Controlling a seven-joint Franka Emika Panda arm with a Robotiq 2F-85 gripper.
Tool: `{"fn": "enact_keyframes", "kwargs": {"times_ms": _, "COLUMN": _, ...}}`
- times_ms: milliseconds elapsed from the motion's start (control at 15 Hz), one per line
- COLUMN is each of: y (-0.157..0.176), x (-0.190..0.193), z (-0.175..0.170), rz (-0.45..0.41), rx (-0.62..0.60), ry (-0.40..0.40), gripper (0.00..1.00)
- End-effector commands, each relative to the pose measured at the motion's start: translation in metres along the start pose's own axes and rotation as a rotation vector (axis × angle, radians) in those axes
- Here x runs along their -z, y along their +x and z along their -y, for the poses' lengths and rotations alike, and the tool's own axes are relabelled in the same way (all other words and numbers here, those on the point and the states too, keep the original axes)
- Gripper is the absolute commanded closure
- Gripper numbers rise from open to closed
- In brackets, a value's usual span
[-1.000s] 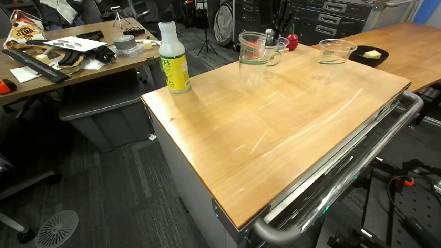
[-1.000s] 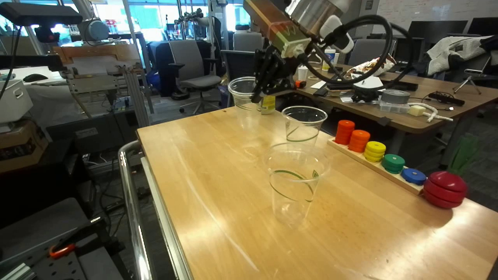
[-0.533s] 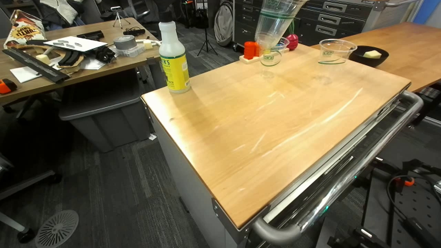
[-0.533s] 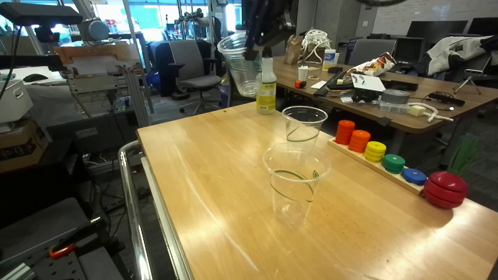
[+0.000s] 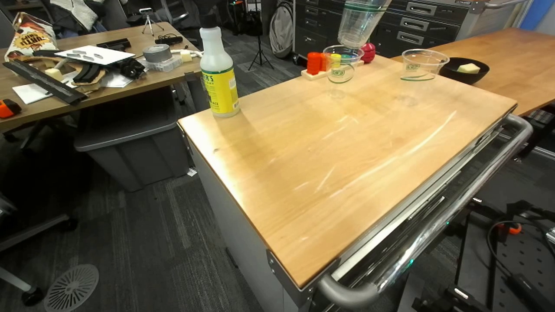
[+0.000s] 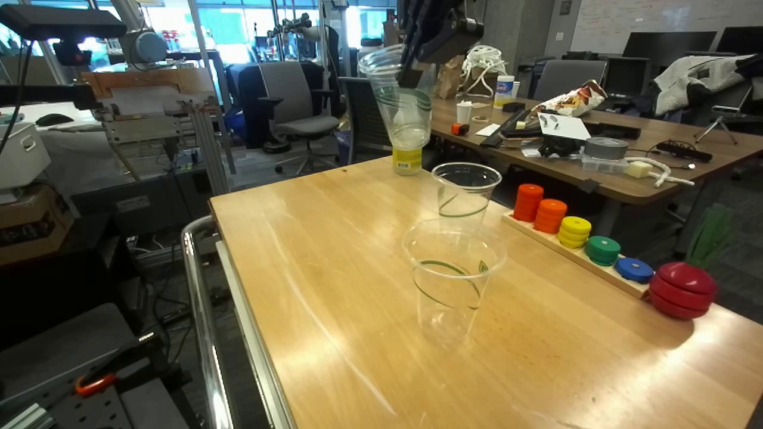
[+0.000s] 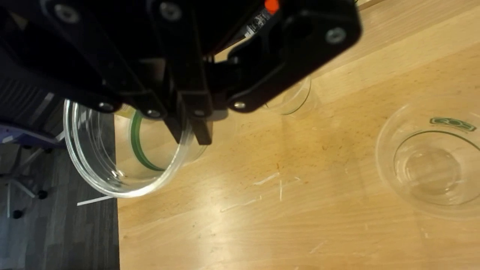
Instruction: Stack all four of the plastic cups together
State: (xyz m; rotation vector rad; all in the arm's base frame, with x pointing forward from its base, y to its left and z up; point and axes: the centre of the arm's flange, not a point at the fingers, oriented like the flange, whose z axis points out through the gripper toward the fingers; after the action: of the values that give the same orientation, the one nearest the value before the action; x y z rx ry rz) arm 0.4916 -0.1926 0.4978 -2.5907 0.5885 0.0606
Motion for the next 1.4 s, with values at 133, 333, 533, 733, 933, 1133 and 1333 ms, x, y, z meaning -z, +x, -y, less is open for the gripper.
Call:
{"fn": "enact_keyframes", "kwargs": {"times_ms": 133, "y": 0.031, "x": 0.032, "z": 0.0, "rz": 0.021, "rx": -0.113, "ry": 0.031, "gripper": 0.98}}
{"fn": "enact_keyframes", "kwargs": {"times_ms": 333, "y": 0.047, "x": 0.045, "z": 0.004, "rz": 0.047, "rx": -0.178, "ry": 0.006, "gripper": 0.98}}
{"fn": "enact_keyframes", "kwargs": {"times_ms": 533, "y": 0.066, "x": 0.048, "z": 0.007, "rz": 0.076, "rx": -0.217, "ry": -0.008, "gripper": 0.98}}
{"fn": "enact_keyframes", "kwargs": {"times_ms": 733, "y": 0.08, "x": 0.037, "z": 0.004, "rz": 0.127, "rx": -0.241, "ry": -0.021, "gripper": 0.98}}
{"fn": "enact_keyframes", "kwargs": {"times_ms": 933, "y": 0.095, "x": 0.023, "z": -0.006, "rz": 0.157, "rx": -0.262, "ry": -0.043, "gripper": 0.98}}
{"fn": "enact_keyframes", "kwargs": {"times_ms": 1133, "y": 0.106, "x": 0.011, "z": -0.017, "rz": 0.176, "rx": -0.277, "ry": -0.057, "gripper": 0.98}}
{"fn": "enact_keyframes", "kwargs": {"times_ms": 1333, "y": 0.11, "x": 0.007, "z": -0.026, "rz": 0.187, "rx": -0.281, "ry": -0.055, "gripper": 0.98}}
